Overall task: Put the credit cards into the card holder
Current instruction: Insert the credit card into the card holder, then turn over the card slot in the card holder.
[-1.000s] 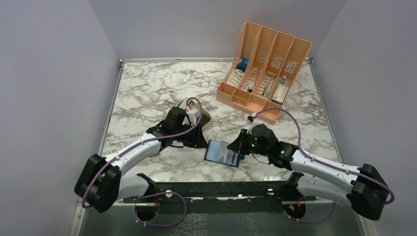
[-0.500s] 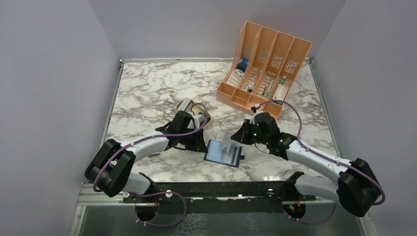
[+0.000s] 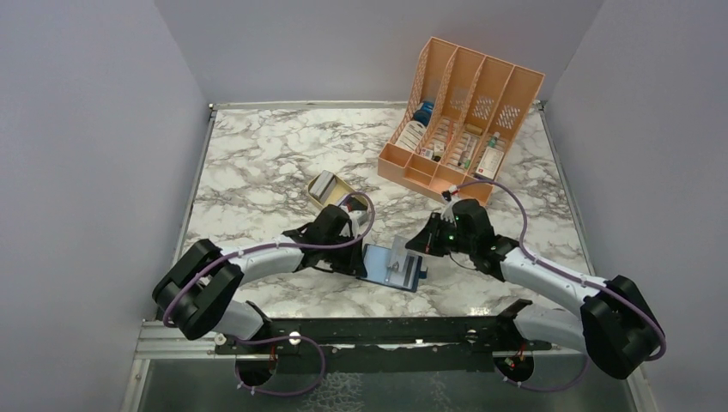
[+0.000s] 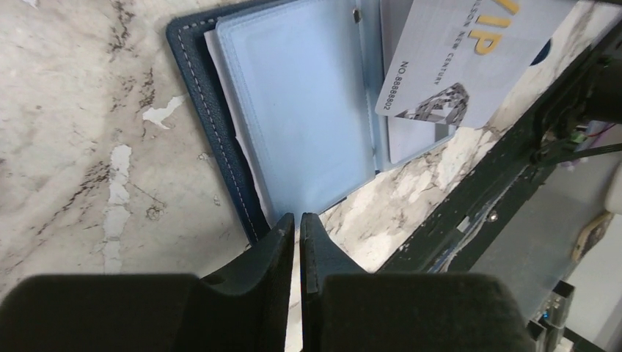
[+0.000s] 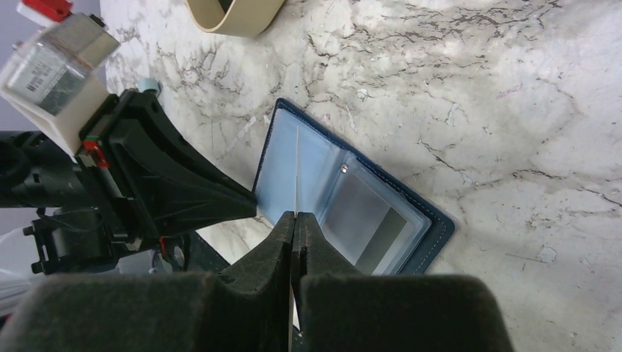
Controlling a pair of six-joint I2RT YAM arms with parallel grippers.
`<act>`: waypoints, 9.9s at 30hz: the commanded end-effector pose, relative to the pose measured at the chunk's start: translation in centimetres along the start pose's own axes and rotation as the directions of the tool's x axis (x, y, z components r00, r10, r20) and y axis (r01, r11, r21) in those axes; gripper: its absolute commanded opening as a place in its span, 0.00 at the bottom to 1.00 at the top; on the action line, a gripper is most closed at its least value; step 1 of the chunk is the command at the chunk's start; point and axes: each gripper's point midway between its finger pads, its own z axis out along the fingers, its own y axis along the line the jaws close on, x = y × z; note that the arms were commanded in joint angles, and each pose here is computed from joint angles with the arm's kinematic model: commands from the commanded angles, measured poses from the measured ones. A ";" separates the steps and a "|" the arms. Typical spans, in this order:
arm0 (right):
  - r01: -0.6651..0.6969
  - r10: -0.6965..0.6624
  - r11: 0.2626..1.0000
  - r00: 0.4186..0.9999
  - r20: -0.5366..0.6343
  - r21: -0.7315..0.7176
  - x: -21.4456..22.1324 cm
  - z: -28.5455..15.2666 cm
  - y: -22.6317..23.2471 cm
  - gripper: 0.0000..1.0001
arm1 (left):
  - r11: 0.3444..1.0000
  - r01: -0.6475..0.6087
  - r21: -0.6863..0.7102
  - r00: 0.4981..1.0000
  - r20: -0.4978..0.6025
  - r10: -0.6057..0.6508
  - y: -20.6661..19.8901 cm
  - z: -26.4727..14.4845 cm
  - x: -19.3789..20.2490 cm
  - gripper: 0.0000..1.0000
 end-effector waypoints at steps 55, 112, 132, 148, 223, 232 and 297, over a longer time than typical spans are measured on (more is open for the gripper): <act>-0.088 0.088 0.996 0.996 0.032 -0.005 1.0 -1.0 -1.2 0.01 | 0.991 0.036 -0.131 0.996 0.081 -0.026 1.5 -0.5 1.2 0.10; -0.123 0.116 0.991 0.987 -0.113 -0.053 4.5 2.4 -2.8 0.01 | 0.993 0.044 -0.107 0.995 0.089 -0.034 1.3 0.0 1.3 0.09; -0.067 0.052 0.990 0.991 -0.126 -0.121 4.0 3.5 -1.8 0.01 | 0.994 0.044 -0.104 0.996 0.084 -0.035 1.3 0.1 1.5 0.09; -0.077 0.066 0.993 0.991 -0.119 -0.088 3.0 4.3 -1.7 0.11 | 0.997 0.037 -0.073 0.996 0.081 -0.031 0.4 0.2 1.6 0.09; 0.162 -0.158 0.982 0.986 -0.044 0.101 0.9 1.3 1.8 0.46 | 0.965 -0.015 -0.262 0.955 0.282 0.091 2.6 -6.4 -9.7 0.34; 0.189 -0.189 0.981 0.982 0.002 0.030 0.6 0.3 2.9 0.47 | 0.834 -0.188 -0.519 0.909 0.230 0.348 4.2 -10.7 -18.5 0.39; 0.192 -0.125 0.936 0.965 -0.232 0.297 6.8 6.3 -4.4 0.01 | 0.977 0.206 0.047 0.967 0.146 -0.211 -1.6 1.2 -3.5 0.37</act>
